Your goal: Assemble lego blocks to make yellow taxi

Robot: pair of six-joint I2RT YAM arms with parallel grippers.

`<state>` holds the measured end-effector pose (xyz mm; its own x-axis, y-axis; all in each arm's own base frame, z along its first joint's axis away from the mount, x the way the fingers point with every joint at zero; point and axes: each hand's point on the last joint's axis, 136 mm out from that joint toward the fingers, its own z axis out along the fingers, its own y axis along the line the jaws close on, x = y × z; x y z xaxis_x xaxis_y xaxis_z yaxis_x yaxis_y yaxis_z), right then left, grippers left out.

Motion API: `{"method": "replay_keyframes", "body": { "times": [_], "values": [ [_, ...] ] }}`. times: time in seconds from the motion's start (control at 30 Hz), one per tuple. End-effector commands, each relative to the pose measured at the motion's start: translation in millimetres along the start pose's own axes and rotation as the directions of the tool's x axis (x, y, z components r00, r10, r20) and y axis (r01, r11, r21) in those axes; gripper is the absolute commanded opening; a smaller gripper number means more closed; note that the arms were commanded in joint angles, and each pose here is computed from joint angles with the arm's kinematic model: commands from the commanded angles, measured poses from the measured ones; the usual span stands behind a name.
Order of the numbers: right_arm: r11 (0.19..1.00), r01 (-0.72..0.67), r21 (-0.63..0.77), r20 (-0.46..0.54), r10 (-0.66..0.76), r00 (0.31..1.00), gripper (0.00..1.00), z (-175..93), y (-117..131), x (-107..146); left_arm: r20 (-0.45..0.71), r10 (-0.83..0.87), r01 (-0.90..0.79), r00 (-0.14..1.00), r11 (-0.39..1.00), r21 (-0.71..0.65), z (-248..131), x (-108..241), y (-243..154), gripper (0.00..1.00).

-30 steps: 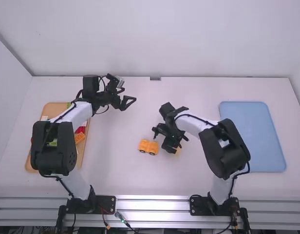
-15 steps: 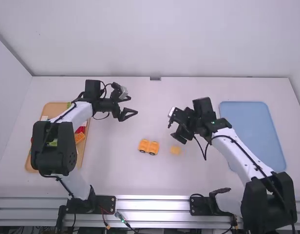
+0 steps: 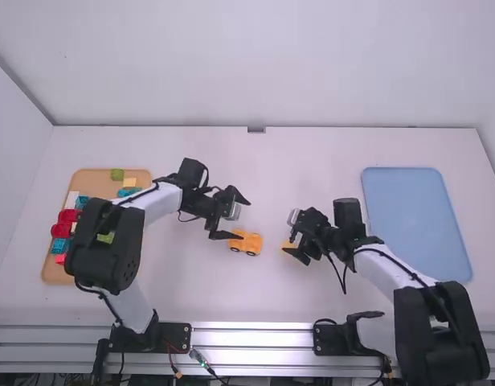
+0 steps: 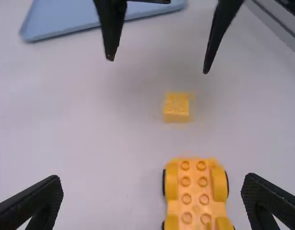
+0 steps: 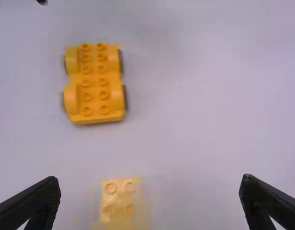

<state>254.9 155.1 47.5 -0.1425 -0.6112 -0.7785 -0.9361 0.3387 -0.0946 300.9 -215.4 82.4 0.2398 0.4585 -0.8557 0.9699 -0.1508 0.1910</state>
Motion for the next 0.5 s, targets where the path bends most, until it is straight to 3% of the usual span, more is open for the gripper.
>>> {"method": "replay_keyframes", "body": {
  "times": [0.0,0.2,0.47],
  "values": [
    [0.998,0.023,-0.066,0.13,-0.015,0.991,0.98,-10.1,13.6,-7.8,0.013,0.05,-0.05,0.999,0.998,0.029,10.1,10.3,-10.9,0.99],
    [0.999,-0.011,-0.036,0.156,0.017,0.988,0.99,-2.8,8.8,15.9,0.058,-0.008,0.006,0.998,1.0,0.023,10.3,26.1,-18.4,0.99],
    [0.993,-0.089,-0.072,0.114,0.097,0.989,0.99,16.7,3.3,51.9,0.081,-0.06,0.058,0.995,0.998,0.021,17.2,39.6,-20.5,0.99]
  ]
}}
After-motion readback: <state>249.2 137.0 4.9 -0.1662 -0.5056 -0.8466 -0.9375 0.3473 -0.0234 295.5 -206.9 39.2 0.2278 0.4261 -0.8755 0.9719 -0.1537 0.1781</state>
